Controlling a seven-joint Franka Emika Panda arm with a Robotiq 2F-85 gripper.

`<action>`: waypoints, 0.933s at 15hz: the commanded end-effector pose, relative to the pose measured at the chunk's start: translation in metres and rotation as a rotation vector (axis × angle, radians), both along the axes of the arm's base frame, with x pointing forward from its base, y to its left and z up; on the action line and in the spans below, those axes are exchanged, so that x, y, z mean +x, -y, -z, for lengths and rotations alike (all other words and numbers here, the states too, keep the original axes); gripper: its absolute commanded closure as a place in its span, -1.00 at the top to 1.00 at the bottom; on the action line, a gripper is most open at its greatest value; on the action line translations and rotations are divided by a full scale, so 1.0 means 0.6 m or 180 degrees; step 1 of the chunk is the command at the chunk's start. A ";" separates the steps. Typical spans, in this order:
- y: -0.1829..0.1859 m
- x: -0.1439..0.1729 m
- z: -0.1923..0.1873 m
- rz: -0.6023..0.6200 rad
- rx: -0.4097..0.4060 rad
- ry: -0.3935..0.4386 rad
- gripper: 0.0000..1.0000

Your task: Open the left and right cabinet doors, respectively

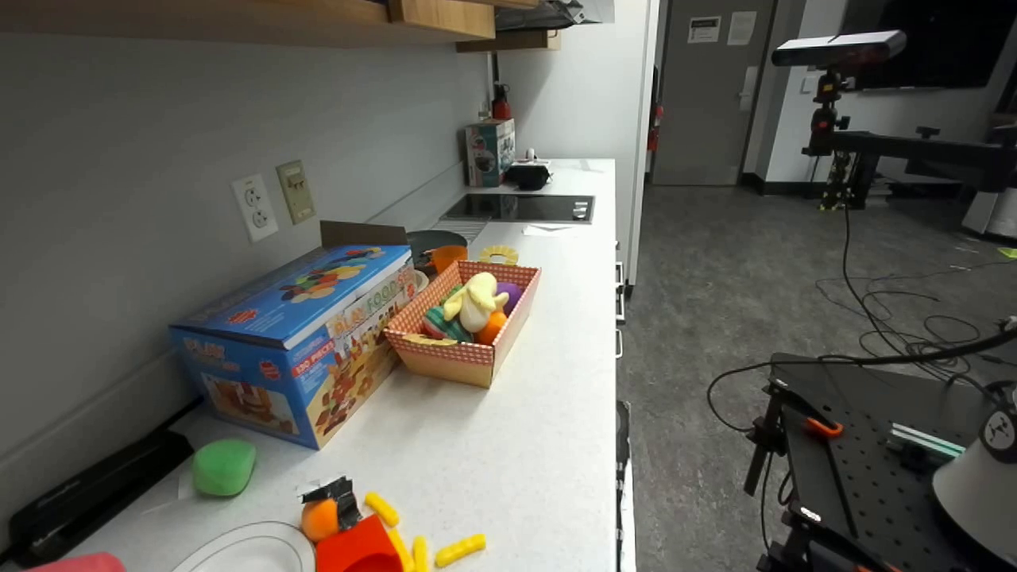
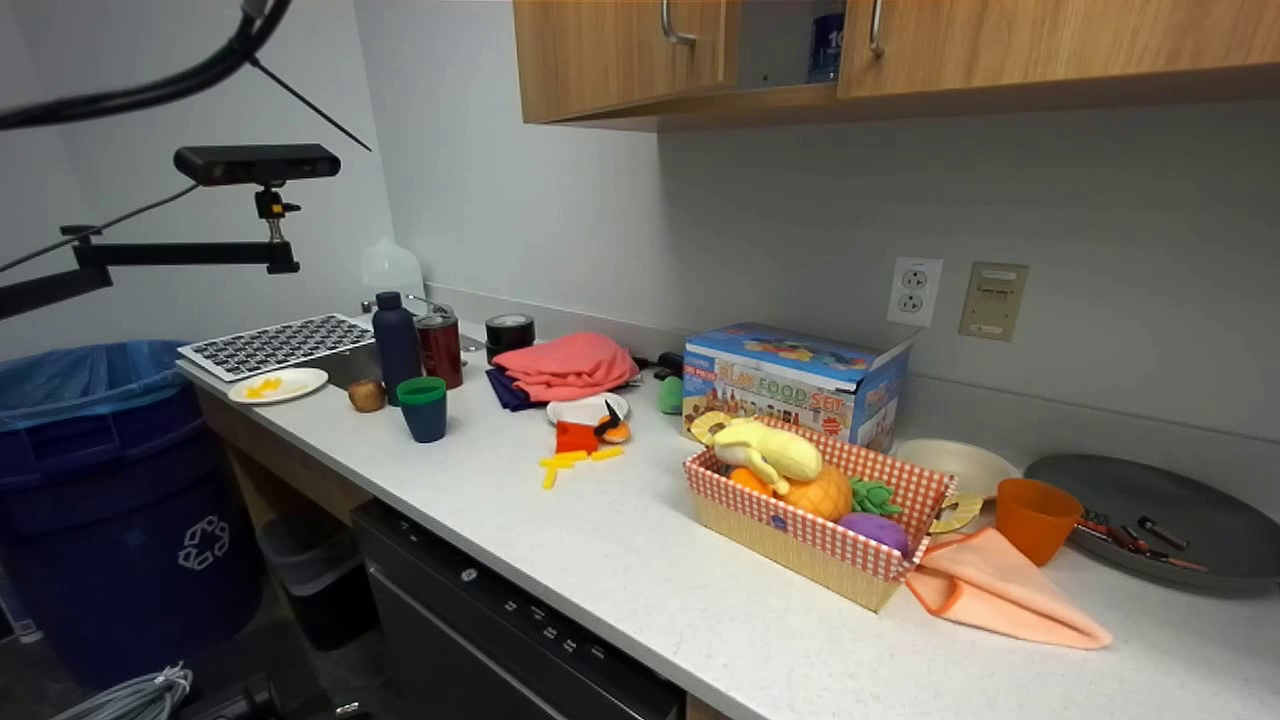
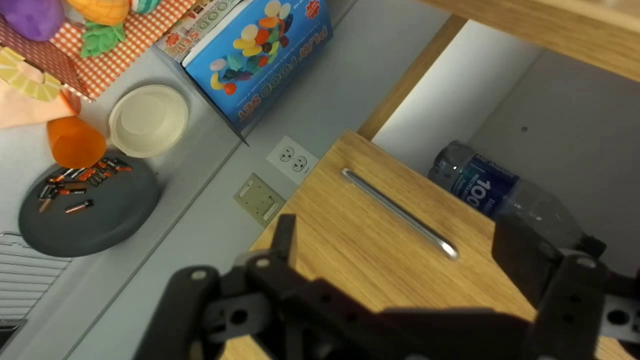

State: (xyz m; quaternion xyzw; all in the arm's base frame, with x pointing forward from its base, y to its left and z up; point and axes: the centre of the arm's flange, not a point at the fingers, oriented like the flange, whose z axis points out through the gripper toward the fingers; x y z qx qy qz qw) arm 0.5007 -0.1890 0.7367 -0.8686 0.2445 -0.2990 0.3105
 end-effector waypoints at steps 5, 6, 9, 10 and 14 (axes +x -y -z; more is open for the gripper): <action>-0.066 0.039 -0.008 -0.0384 0.0212 0.0018 1.00; -0.079 0.038 -0.009 -0.0459 0.0243 0.0006 1.00; -0.109 0.032 -0.013 -0.0649 0.0335 -0.0049 1.00; -0.110 0.026 -0.014 -0.0687 0.0360 -0.0068 1.00; -0.118 -0.024 -0.022 -0.0935 0.0543 -0.0180 1.00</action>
